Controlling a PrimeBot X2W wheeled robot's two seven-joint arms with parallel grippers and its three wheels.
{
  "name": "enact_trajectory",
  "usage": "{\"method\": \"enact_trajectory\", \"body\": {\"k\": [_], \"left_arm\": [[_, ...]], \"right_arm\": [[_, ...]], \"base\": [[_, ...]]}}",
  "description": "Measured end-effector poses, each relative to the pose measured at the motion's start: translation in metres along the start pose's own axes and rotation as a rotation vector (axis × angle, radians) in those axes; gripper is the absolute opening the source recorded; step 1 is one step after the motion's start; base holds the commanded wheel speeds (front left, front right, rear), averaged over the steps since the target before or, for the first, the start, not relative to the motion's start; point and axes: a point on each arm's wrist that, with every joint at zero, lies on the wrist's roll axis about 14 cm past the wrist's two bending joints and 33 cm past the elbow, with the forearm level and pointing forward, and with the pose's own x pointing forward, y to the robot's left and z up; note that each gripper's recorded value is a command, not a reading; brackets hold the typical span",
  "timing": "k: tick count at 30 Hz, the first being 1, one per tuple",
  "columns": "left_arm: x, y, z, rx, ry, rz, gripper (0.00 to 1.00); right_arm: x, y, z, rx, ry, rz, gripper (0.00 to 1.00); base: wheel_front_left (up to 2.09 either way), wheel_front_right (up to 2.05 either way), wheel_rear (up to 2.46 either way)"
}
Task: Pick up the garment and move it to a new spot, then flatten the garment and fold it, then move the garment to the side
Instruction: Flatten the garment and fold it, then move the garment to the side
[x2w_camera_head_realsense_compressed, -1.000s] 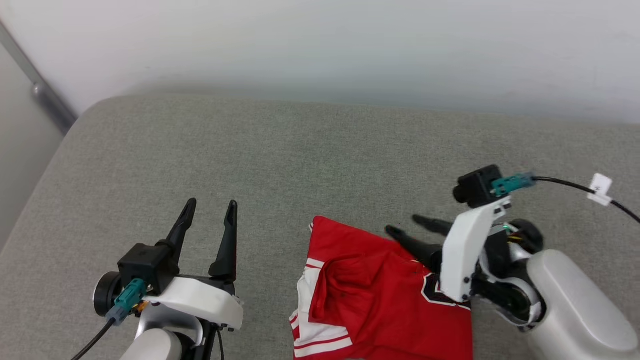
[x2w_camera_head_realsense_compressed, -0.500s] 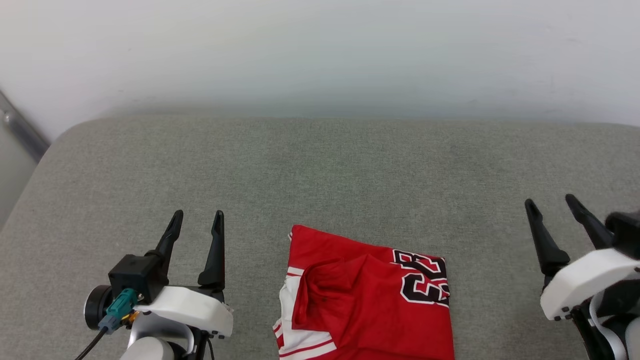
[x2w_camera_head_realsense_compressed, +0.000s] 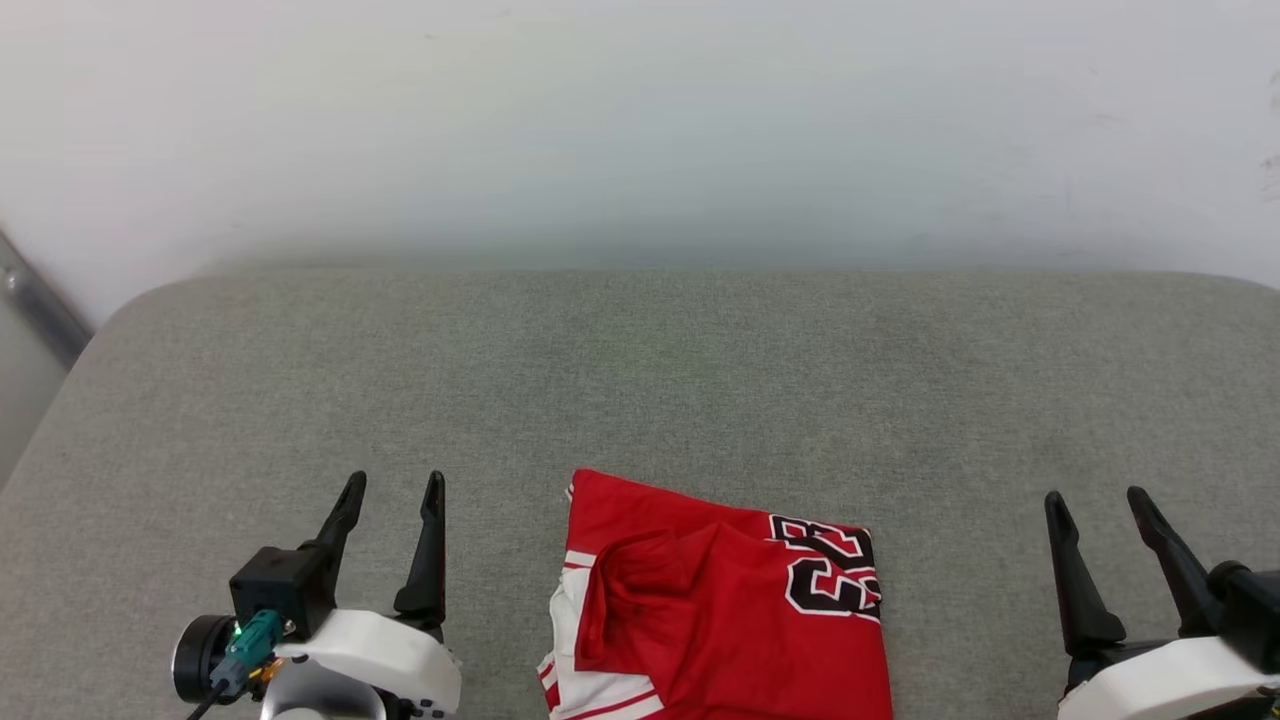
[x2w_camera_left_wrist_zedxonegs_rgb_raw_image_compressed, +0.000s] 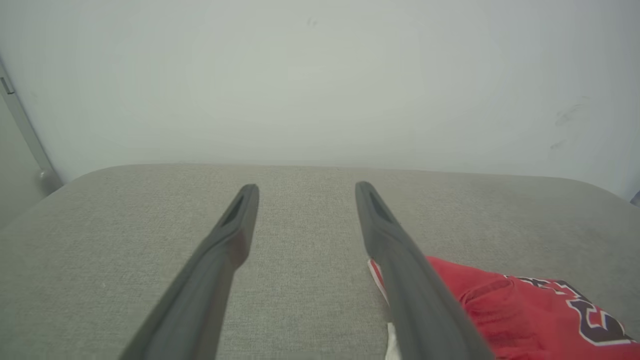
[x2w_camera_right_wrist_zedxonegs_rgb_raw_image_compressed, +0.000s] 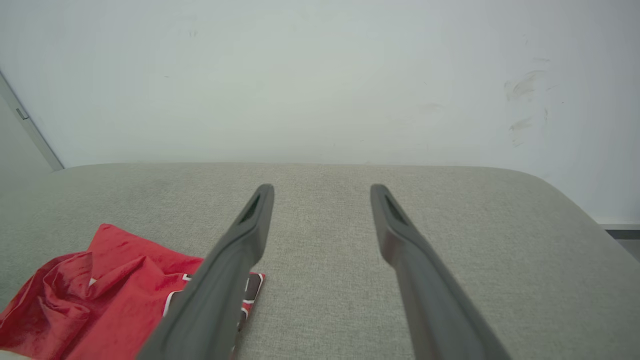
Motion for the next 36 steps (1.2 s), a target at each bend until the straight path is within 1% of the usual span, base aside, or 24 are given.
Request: {"method": "enact_trajectory", "body": {"k": [8,14,16,18,19,21,23,26,28,29,31,33,34,36], "left_arm": [[0.0,-0.005,-0.007,-0.004,0.018,-0.014,1.0],[0.0,-0.005,-0.009,-0.009,0.023,-0.014,1.0],[0.001,-0.004,-0.01,-0.01,0.021,-0.009,1.0],[0.003,-0.002,-0.009,-0.011,0.019,-0.002,1.0],[0.004,0.0,-0.009,-0.011,0.016,0.004,1.0],[0.007,0.002,-0.009,-0.013,0.016,0.011,1.0],[0.012,0.003,-0.008,-0.018,0.01,0.015,1.0],[0.017,0.004,-0.006,-0.021,-0.002,0.019,1.0],[0.019,0.007,-0.006,-0.021,-0.005,0.024,1.0],[0.021,0.009,-0.007,-0.019,-0.003,0.031,1.0],[0.023,0.011,-0.008,-0.023,-0.002,0.038,1.0],[0.024,0.015,-0.012,-0.021,0.007,0.051,1.0],[0.024,0.017,-0.014,-0.023,0.012,0.057,1.0],[0.024,0.019,-0.016,-0.022,0.016,0.066,1.0]], "right_arm": [[-0.004,0.0,0.003,-0.007,-0.008,-0.006,1.0],[-0.005,-0.005,-0.001,-0.002,0.025,-0.026,1.0],[-0.007,-0.011,-0.007,0.029,0.059,-0.048,1.0],[-0.011,-0.024,-0.021,0.088,0.131,-0.088,1.0],[-0.014,-0.032,-0.03,0.137,0.172,-0.113,1.0],[-0.023,-0.049,-0.059,0.219,0.318,-0.161,1.0],[-0.031,-0.066,-0.083,0.255,0.46,-0.195,1.0],[-0.039,-0.076,-0.107,0.336,0.627,-0.21,1.0],[-0.044,-0.07,-0.123,0.392,0.738,-0.2,1.0],[-0.045,-0.063,-0.131,0.438,0.786,-0.185,1.0],[-0.047,-0.048,-0.145,0.49,0.889,-0.154,1.0],[-0.042,-0.027,-0.151,0.587,0.952,-0.092,1.0],[-0.04,-0.019,-0.155,0.594,0.987,-0.068,1.0],[-0.032,-0.004,-0.155,0.663,1.015,-0.006,1.0]], "base": [[0.0,0.0,0.0],[0.0,0.0,0.0],[0.0,0.0,0.0],[0.0,0.0,0.0],[0.0,0.0,0.0],[0.0,0.0,0.0],[0.0,0.0,0.0],[0.0,0.0,0.0],[0.0,0.0,0.0],[0.0,0.0,0.0],[0.0,0.0,0.0],[0.0,0.0,0.0],[0.0,0.0,0.0],[0.0,0.0,0.0]]}}
